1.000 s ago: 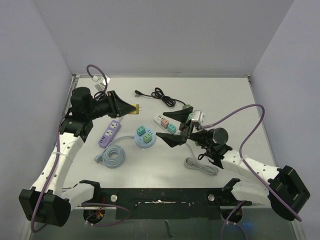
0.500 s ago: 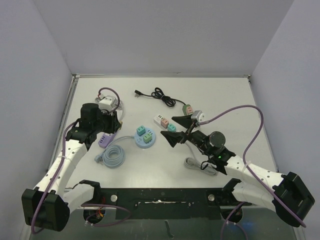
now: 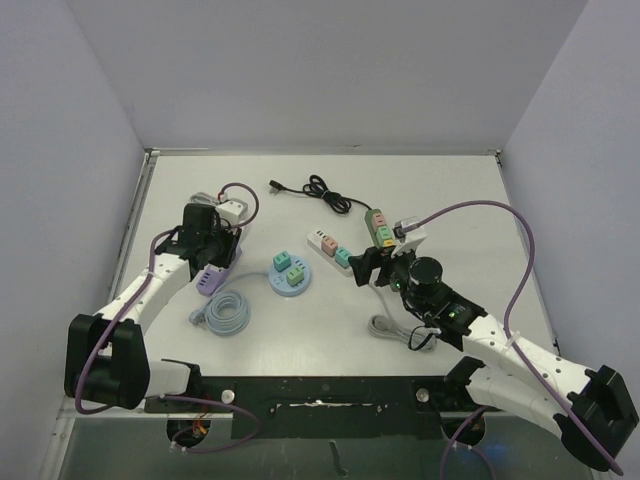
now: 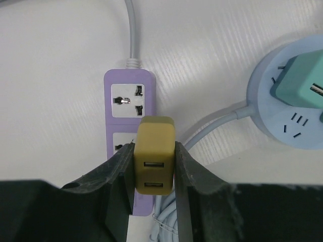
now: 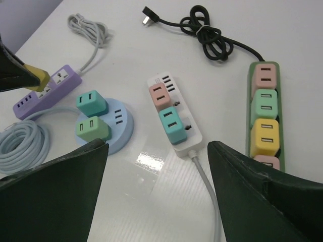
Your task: Insert the plug
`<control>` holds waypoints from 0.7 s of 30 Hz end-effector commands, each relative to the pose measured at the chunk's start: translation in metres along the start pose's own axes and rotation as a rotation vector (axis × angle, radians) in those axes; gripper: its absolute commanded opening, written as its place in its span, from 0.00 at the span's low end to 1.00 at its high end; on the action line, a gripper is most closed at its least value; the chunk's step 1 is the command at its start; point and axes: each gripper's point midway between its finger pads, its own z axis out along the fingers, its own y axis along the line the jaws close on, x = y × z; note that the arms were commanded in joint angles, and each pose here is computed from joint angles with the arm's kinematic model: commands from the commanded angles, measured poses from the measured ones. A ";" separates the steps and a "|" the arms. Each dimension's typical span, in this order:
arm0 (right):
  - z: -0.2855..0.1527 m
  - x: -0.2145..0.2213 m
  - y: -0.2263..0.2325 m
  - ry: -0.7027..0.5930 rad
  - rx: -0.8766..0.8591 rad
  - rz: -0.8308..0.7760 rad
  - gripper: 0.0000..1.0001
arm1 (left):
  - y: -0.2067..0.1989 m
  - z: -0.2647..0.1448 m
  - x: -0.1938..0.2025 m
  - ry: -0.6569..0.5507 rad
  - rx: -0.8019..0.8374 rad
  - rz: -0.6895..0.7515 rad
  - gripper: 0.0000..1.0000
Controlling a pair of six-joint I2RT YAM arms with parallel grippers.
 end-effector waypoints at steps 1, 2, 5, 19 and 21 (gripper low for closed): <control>-0.014 -0.014 -0.017 -0.017 0.115 0.037 0.81 | 0.013 0.000 -0.047 -0.132 -0.043 0.052 0.11; -0.016 -0.013 -0.019 -0.021 0.119 0.038 0.81 | 0.014 0.003 -0.047 -0.126 -0.044 0.053 0.11; -0.019 -0.010 -0.022 -0.022 0.132 0.040 0.81 | 0.017 0.008 -0.049 -0.117 -0.052 0.054 0.11; -0.020 -0.007 -0.023 0.001 0.136 0.032 0.81 | 0.018 0.021 -0.038 0.071 -0.017 0.076 0.11; -0.021 -0.007 -0.021 0.006 0.126 0.026 0.82 | 0.018 0.022 -0.034 0.089 -0.016 0.075 0.11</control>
